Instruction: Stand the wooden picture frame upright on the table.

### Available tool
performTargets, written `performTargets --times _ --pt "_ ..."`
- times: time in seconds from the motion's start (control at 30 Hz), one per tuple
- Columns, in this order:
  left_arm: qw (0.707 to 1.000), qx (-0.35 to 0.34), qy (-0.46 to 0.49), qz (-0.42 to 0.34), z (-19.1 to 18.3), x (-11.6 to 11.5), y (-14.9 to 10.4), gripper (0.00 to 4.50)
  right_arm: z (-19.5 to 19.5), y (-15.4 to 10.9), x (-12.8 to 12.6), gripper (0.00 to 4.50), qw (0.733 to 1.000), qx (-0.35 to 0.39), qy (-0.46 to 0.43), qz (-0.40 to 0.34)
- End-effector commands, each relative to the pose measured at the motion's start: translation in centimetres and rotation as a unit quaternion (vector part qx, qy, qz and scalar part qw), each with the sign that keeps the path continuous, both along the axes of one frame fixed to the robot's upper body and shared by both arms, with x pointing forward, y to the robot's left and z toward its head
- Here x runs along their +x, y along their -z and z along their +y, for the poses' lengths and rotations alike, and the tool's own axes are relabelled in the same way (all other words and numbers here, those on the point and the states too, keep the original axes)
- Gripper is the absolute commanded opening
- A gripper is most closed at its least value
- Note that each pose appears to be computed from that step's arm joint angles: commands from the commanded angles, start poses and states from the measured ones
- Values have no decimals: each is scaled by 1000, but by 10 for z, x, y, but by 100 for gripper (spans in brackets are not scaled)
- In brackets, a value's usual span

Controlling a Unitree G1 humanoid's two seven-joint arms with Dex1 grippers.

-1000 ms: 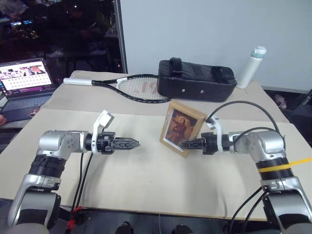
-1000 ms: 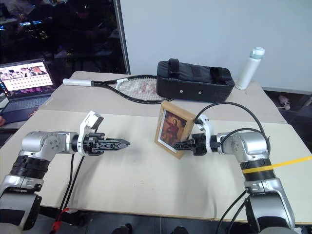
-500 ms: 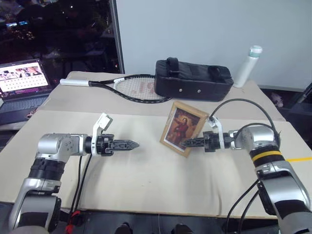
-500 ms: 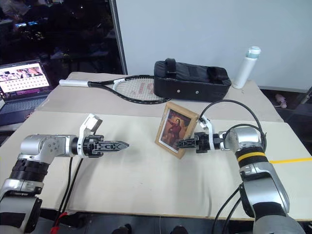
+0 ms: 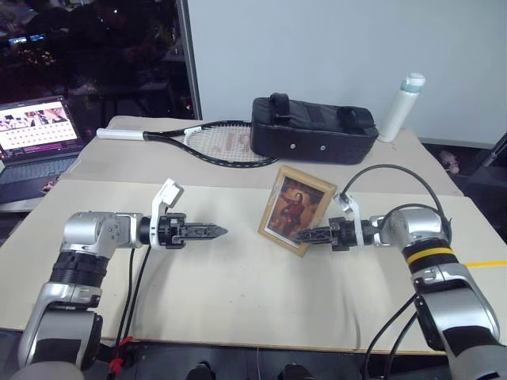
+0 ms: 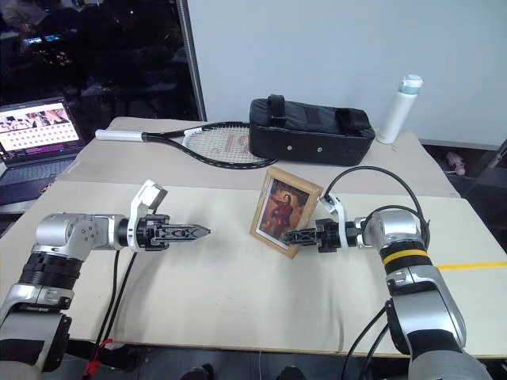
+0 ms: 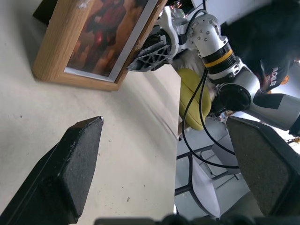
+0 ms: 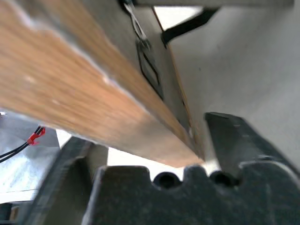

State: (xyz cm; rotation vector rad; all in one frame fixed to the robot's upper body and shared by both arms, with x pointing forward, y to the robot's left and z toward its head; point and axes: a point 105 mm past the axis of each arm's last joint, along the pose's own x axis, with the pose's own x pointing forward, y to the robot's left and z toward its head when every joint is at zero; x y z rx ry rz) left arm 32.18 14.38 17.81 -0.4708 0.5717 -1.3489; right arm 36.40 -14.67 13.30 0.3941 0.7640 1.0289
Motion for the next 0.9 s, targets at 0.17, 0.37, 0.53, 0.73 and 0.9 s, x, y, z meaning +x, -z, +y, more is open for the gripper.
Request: performTargets --times 0.17,0.37,0.53,0.73,0.9 --pt "1000 -4 12 -27 -2 3 -12 450 -20 -20 -2 449 999 17 10 -24" --pt "999 -7 13 -33 -1 4 -13 450 -57 -17 -11 449 999 3 36 -37" --pt "997 19 -5 -69 14 3 -9 450 -89 -25 -34 449 992 -9 16 -124" --pt "944 111 -146 -274 30 28 4 450 -84 -51 -65 449 929 -80 -12 -361" --pt "913 166 -178 -329 28 20 21 450 -83 -62 -81 449 884 -137 45 -444"
